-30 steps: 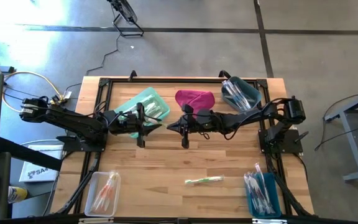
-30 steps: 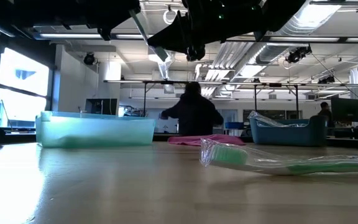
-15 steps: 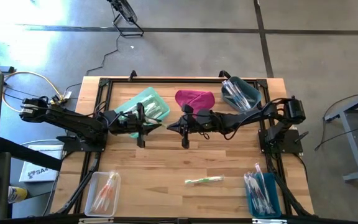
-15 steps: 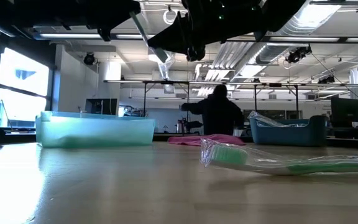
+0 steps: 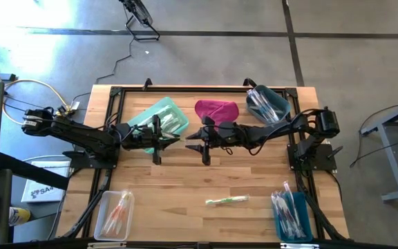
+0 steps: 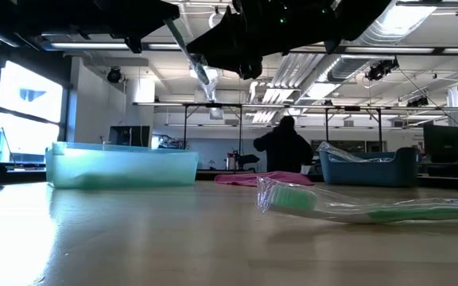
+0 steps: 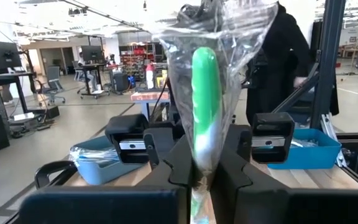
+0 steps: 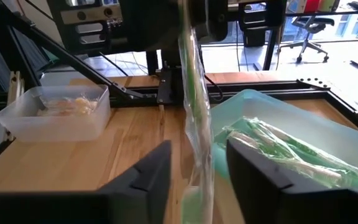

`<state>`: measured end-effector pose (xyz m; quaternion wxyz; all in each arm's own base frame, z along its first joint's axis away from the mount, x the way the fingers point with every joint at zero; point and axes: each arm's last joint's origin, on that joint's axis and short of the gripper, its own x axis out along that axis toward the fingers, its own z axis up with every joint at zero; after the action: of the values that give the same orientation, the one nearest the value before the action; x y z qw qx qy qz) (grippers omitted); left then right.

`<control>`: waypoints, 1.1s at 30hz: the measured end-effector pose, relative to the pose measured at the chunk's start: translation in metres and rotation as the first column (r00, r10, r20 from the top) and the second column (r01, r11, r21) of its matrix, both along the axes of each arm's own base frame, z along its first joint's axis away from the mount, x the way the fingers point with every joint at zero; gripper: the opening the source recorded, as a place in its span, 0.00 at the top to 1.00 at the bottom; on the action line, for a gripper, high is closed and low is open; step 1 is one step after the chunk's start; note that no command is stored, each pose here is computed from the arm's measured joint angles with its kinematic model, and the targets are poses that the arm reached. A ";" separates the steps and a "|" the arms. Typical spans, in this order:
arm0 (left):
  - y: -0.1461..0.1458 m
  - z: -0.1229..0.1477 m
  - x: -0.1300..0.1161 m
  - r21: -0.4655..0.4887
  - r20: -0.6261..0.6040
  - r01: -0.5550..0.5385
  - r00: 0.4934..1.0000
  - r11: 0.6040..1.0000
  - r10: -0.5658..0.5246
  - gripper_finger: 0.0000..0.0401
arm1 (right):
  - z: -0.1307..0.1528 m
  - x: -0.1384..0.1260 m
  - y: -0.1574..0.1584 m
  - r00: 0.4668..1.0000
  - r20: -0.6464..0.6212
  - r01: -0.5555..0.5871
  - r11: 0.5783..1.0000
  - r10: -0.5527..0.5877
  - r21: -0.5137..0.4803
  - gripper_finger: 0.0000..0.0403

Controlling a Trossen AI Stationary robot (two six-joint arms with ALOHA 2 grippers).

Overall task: Pick & Place Toothbrushes
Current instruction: Put the green toothbrush to the green bin

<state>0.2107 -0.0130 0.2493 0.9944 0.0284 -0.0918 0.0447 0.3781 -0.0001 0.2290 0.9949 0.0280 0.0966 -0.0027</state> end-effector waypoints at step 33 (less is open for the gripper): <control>0.020 0.017 -0.092 -0.159 -0.385 -0.485 0.832 0.860 0.399 0.94 | 0.022 -0.023 0.000 0.993 -0.114 0.003 1.000 -0.002 0.003 0.41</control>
<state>0.1185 0.0071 0.2661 0.9524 -0.0693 0.0960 0.2809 0.3548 -0.0005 0.2508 0.9877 0.0294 0.1535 -0.0055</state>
